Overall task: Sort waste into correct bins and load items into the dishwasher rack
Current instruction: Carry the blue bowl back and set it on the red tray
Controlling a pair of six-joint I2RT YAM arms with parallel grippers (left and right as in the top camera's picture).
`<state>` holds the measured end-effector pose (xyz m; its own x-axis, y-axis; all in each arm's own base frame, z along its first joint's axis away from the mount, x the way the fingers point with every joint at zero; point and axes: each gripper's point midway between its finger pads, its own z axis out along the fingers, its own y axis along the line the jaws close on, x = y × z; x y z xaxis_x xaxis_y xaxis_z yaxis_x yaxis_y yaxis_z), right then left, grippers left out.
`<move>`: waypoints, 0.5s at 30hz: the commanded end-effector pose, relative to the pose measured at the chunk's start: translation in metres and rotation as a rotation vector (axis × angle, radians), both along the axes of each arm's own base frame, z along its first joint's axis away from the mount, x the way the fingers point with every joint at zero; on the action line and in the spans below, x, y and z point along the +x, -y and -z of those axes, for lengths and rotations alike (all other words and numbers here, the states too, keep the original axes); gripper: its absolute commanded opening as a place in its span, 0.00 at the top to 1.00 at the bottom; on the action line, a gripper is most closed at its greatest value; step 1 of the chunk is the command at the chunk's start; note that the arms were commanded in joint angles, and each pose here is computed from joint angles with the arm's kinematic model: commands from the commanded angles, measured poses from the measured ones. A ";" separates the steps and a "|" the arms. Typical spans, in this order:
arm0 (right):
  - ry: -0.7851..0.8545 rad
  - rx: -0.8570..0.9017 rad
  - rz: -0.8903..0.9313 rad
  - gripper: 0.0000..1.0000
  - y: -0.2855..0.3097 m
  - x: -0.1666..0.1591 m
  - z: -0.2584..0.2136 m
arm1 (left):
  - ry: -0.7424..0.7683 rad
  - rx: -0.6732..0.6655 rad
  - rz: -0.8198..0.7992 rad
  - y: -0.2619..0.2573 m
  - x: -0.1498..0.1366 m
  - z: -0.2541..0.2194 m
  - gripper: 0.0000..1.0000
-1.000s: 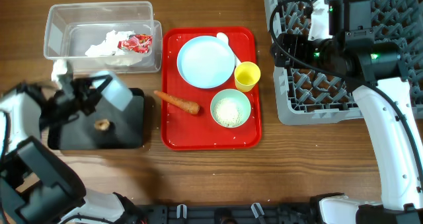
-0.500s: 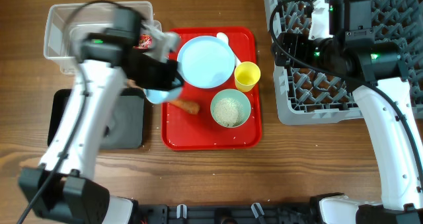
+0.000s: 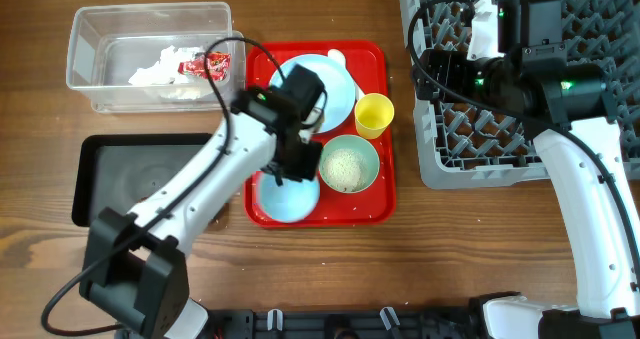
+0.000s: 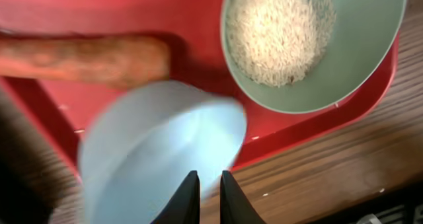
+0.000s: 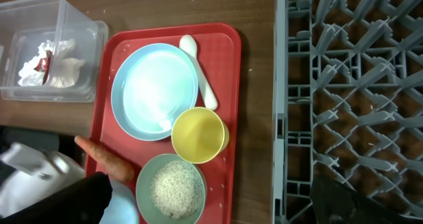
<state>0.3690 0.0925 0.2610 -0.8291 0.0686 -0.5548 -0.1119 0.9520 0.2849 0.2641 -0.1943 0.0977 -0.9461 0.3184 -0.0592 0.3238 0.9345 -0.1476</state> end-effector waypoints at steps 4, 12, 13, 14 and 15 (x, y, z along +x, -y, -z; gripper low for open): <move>0.009 -0.019 0.005 0.00 0.004 0.004 -0.001 | -0.027 0.033 -0.007 0.001 -0.019 0.032 0.89; 0.008 -0.018 0.006 0.00 0.004 0.004 -0.001 | 0.040 -0.001 -0.015 0.009 -0.001 0.027 0.73; 0.008 -0.018 0.006 0.00 0.004 0.005 -0.001 | 0.068 -0.012 -0.016 0.013 0.007 0.020 0.70; 0.008 -0.018 0.006 0.00 0.004 0.005 -0.001 | 0.099 -0.022 -0.017 0.016 0.015 0.011 0.63; 0.008 -0.018 0.006 0.01 0.004 0.004 -0.001 | 0.133 -0.032 -0.019 0.020 0.024 0.001 0.54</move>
